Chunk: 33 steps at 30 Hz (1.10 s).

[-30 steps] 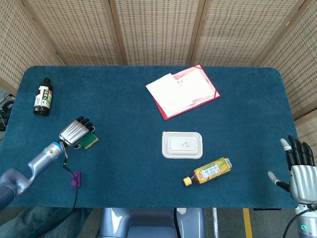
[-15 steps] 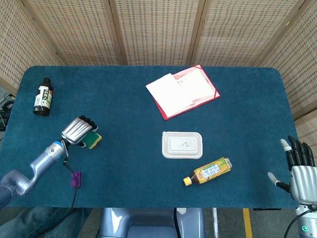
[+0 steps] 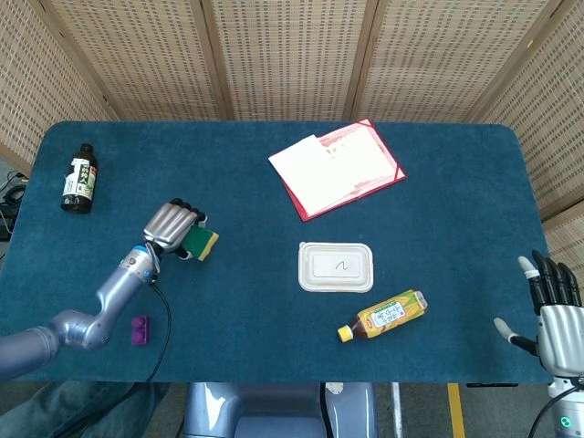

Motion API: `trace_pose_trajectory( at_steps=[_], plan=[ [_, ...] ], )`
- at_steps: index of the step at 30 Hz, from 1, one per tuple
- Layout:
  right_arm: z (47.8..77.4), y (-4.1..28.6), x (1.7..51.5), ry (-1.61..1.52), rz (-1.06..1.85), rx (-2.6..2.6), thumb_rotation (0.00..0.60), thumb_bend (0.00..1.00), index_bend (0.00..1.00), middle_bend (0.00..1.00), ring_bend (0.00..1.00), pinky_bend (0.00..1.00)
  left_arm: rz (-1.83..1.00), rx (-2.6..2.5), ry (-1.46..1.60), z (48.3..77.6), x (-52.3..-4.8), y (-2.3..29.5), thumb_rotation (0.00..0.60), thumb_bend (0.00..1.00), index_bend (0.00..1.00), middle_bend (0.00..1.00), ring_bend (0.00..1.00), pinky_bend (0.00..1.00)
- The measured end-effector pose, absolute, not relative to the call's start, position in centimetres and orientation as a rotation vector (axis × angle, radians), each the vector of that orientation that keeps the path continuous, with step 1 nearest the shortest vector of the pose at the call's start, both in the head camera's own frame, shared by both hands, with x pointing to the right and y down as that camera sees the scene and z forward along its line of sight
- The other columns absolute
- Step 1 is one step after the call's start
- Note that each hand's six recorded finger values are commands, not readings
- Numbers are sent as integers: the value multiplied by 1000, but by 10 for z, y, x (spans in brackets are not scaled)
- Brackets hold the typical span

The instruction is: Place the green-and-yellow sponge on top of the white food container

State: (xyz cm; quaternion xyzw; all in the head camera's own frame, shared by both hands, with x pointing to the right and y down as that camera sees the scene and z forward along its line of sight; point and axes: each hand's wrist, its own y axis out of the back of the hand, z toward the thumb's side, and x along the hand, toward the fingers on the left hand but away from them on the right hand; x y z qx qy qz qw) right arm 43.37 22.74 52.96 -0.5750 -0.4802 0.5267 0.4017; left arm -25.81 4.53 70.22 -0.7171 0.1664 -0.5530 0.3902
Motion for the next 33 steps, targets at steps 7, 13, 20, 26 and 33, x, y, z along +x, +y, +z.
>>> trace_pose_trajectory(
  at_steps=[7,13,20,26,33],
  plan=[
    [529,227,436,-1227,1334,-1468,600,0,55,0,0,0,-1502,-1791,381,704,-216,45,600,182,422,383,253,133],
    [527,226,436,-1238,1329,-1490,600,0,59,0,0,0,-1532,-1808,350,711,-176,53,600,185,410,372,241,128],
    [526,226,437,-1246,1325,-1499,600,0,60,0,0,0,-1543,-1814,350,720,-163,55,600,183,391,352,192,104],
    [525,225,439,-1252,1326,-1503,600,0,61,0,0,0,-1549,-1830,348,728,-158,58,600,143,199,194,46,37],
    [523,224,441,-1258,1325,-1495,600,0,61,0,0,0,-1516,-1884,379,720,-160,56,600,82,0,0,0,0]
  ],
)
